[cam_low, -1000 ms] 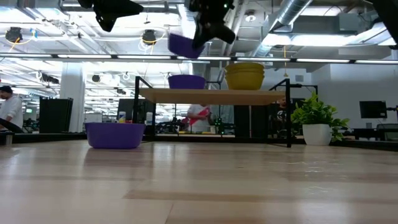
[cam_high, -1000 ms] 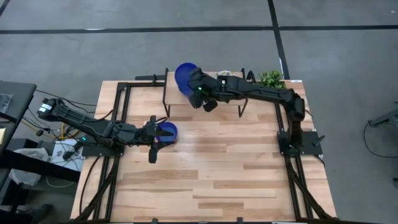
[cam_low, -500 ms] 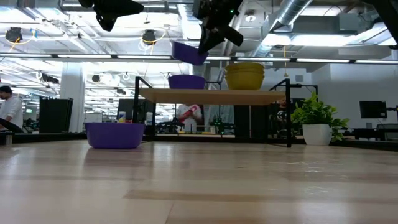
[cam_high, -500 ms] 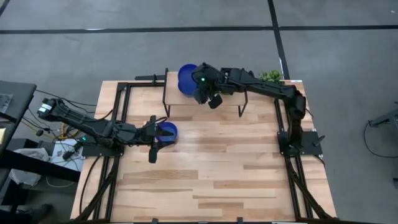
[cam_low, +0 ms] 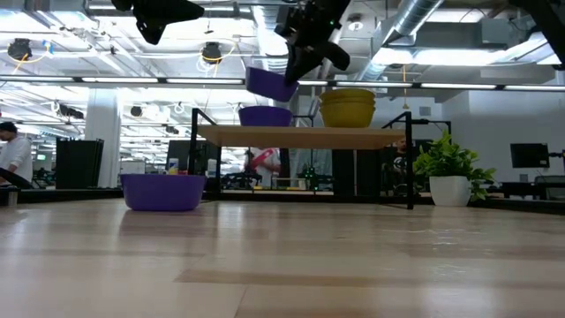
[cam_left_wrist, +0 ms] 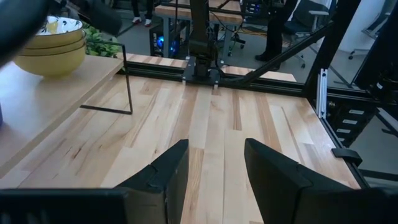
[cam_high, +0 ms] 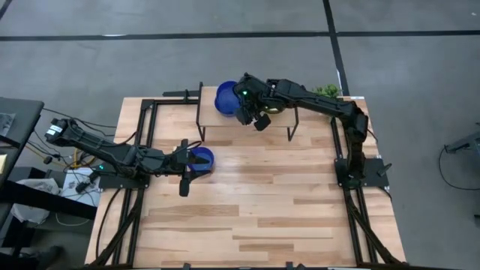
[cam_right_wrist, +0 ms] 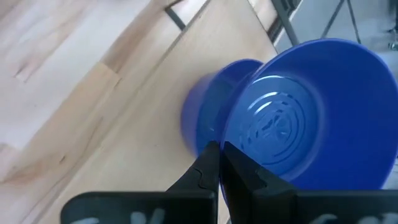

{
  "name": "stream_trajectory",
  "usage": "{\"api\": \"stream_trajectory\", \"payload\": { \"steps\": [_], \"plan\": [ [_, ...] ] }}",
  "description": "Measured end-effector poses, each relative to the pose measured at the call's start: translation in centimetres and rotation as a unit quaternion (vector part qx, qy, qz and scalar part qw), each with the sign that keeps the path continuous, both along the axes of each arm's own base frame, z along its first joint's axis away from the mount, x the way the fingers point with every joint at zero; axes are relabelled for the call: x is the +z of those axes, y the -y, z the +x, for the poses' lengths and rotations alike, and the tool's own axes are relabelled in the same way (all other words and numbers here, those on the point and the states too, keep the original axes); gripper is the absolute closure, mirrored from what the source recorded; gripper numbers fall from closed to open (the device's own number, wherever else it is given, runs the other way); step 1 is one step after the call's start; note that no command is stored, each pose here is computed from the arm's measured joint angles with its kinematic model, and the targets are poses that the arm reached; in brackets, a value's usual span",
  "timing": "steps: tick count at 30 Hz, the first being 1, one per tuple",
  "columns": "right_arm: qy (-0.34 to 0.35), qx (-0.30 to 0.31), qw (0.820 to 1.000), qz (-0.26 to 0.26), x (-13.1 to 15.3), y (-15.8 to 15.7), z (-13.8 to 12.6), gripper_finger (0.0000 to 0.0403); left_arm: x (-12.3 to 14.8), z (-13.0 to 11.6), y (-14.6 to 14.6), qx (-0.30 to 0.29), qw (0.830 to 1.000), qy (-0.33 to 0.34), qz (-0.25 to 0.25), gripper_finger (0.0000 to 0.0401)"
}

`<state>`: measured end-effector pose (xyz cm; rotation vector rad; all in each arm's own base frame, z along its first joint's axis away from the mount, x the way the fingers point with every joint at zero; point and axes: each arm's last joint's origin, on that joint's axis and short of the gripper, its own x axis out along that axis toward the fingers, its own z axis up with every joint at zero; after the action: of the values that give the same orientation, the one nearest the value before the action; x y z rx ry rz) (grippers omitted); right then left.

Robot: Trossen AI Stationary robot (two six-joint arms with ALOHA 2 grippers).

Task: Pick & Place Mini bowls
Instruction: Stack the bottom blue bowl on top of the blue bowl on the shelf

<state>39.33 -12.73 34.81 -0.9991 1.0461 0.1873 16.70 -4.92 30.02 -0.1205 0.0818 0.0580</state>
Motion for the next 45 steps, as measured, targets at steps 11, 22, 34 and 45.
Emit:
{"api": "stream_trajectory", "payload": {
  "steps": [11, 22, 34, 45],
  "plan": [
    [0.007, 0.004, 1.0, 0.026, 0.0, 1.1, -0.4, 0.0403, 0.0, 0.0, 0.0, 0.0, 1.0, 0.0, 0.0, 0.0247],
    [0.023, 0.023, 0.999, 0.025, -0.3, 1.2, 0.3, 0.0403, 0.1, 0.0, 0.0, 0.0, 1.0, 0.004, -0.002, 0.0247],
    [-0.008, 0.015, 0.999, 0.031, -2.3, 1.9, 1.1, 0.0403, 0.2, 0.0, 0.0, 0.0, 1.0, 0.009, -0.003, 0.0247],
    [-0.012, 0.009, 1.0, 0.02, -2.7, 2.1, 1.4, 0.0403, 0.2, 0.0, 0.0, 0.0, 1.0, 0.01, -0.004, 0.0247]
  ]
}}
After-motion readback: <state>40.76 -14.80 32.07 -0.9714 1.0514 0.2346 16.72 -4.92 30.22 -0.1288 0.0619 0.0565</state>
